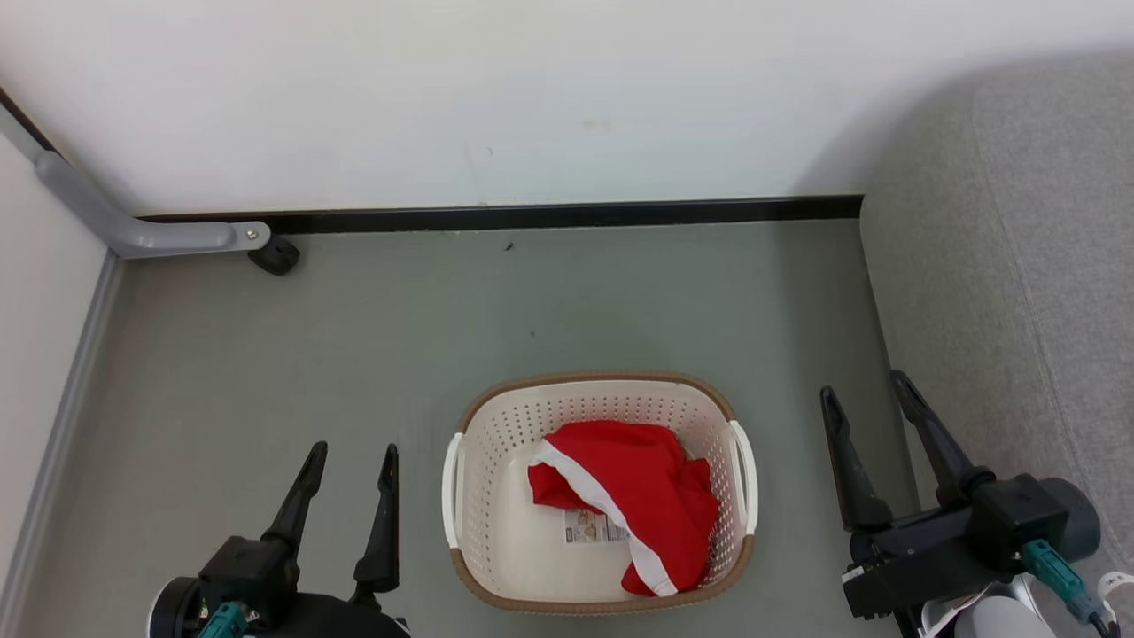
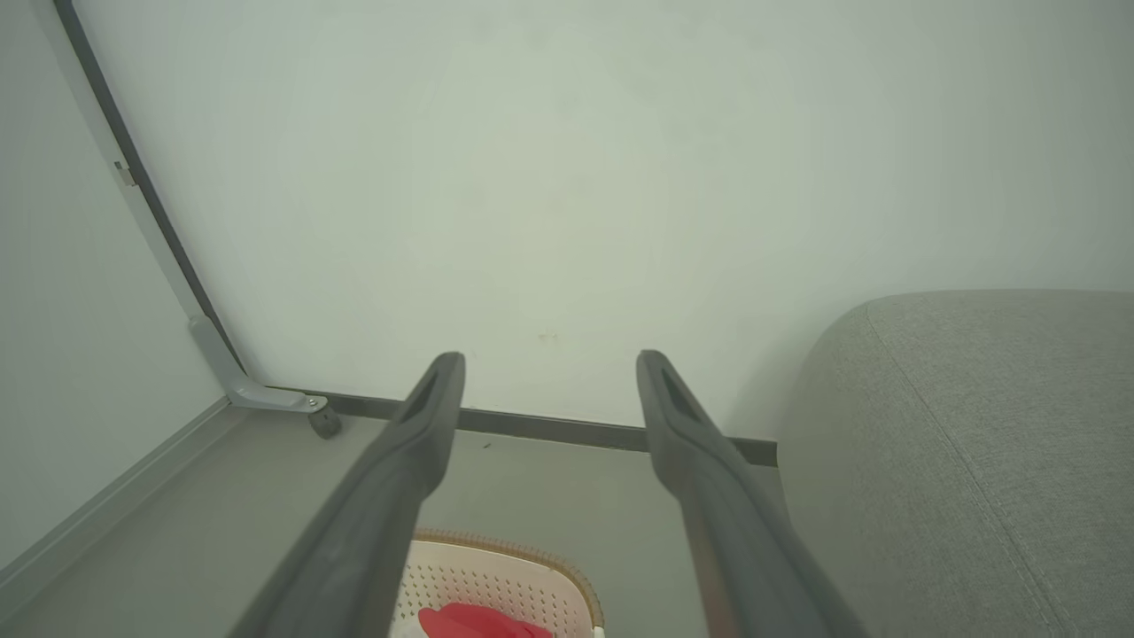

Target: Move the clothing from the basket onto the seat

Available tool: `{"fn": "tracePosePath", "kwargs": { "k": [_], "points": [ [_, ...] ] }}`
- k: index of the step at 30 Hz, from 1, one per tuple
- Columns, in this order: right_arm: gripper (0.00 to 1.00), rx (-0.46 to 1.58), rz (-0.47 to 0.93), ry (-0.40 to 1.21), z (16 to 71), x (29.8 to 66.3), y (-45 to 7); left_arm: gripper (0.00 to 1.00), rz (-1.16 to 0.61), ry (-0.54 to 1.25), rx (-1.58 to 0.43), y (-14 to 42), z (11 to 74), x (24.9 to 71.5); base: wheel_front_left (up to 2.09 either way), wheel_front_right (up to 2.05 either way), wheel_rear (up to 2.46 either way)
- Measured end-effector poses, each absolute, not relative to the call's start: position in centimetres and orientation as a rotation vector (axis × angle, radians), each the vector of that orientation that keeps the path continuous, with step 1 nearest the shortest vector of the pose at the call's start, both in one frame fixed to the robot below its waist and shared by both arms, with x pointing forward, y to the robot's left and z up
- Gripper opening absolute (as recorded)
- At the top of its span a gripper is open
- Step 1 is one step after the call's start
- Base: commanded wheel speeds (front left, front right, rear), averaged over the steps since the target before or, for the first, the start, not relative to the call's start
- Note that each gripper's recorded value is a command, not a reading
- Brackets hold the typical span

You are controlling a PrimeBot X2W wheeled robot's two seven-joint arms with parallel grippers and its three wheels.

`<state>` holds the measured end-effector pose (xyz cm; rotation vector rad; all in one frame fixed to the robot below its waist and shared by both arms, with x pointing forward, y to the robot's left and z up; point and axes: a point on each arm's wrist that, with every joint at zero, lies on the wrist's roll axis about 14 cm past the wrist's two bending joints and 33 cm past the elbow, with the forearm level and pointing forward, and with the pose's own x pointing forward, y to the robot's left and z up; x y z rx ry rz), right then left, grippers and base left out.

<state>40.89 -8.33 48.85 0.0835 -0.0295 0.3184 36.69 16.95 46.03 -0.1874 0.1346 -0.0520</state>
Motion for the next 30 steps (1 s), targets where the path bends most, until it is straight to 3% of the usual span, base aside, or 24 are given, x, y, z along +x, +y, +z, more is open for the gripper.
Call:
{"fn": "tracePosePath", "kwargs": {
  "k": [18, 30],
  "points": [
    [1.00, 0.097, 0.220, 0.012, 46.6, 42.7, -10.5, 1.00, -0.235, 0.250, -0.168, 12.6, 42.1, 41.0, 0.00, 0.00, 0.00],
    [1.00, 0.103, 0.154, 0.093, 43.1, 43.9, -12.1, 1.00, -0.463, 0.482, -0.034, 8.2, 34.9, 43.9, 0.00, 0.00, 0.00]
  ]
}}
